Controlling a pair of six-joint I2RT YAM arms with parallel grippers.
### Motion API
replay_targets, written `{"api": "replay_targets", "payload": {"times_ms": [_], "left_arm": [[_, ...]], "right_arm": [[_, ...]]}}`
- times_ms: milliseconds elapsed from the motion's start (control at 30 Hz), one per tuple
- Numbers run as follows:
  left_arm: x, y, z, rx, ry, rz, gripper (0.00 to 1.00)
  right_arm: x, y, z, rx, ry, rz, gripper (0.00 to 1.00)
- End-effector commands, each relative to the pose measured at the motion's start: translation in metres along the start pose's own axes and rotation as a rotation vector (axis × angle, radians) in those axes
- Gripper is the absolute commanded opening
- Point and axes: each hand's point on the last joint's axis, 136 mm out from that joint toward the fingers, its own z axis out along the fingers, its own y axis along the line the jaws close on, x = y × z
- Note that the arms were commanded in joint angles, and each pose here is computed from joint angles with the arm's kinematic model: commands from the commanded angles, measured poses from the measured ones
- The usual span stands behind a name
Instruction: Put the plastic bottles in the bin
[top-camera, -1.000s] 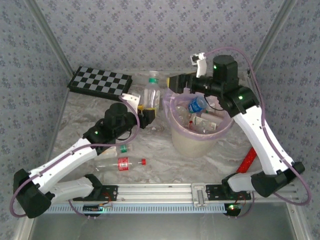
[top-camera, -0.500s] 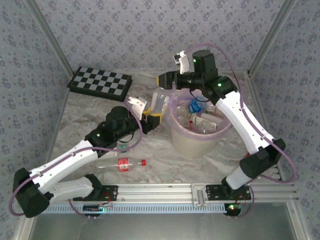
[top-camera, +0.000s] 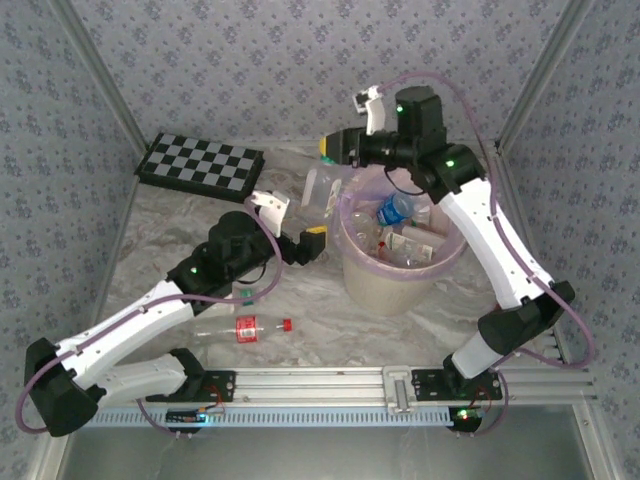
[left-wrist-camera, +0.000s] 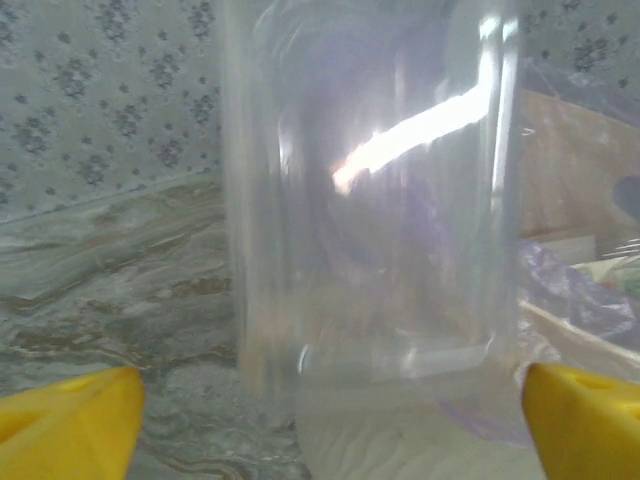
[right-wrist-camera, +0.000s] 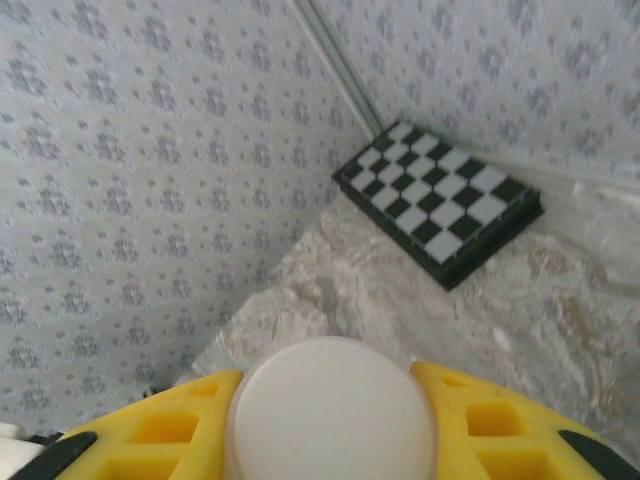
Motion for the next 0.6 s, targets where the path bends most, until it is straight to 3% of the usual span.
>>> {"api": "replay_targets", "payload": {"times_ms": [0, 133, 300, 433, 567], "left_arm": [[-0.021, 0.007, -0.014, -0.062, -0.062, -0.03, 0.99], [-0.017, 0.02, -0.017, -0.123, -0.063, -0.05, 0.99], [-0.006, 0.044, -0.009, -0.221, -0.023, -0.115, 0.99], [0.014, 0.082, -0.005, -0.368, 0.04, -0.248, 0.98], [0.044, 0.126, -0.014, -0.522, 0.098, -0.413, 0.99]], "right_arm": [[-0.05, 0.036, -0.061, -0.005, -0.168, -0.131, 0.25], [-0.067, 0.045, -0.124, 0.104, -0.301, -0.211, 0.22], [-0.054, 0.01, -0.176, 0.372, -0.397, -0.252, 0.13], [-0.036, -0.016, -0.189, 0.491, -0.43, -0.28, 0.08], [-0.016, -0.039, -0.171, 0.509, -0.401, -0.288, 0.07]]}}
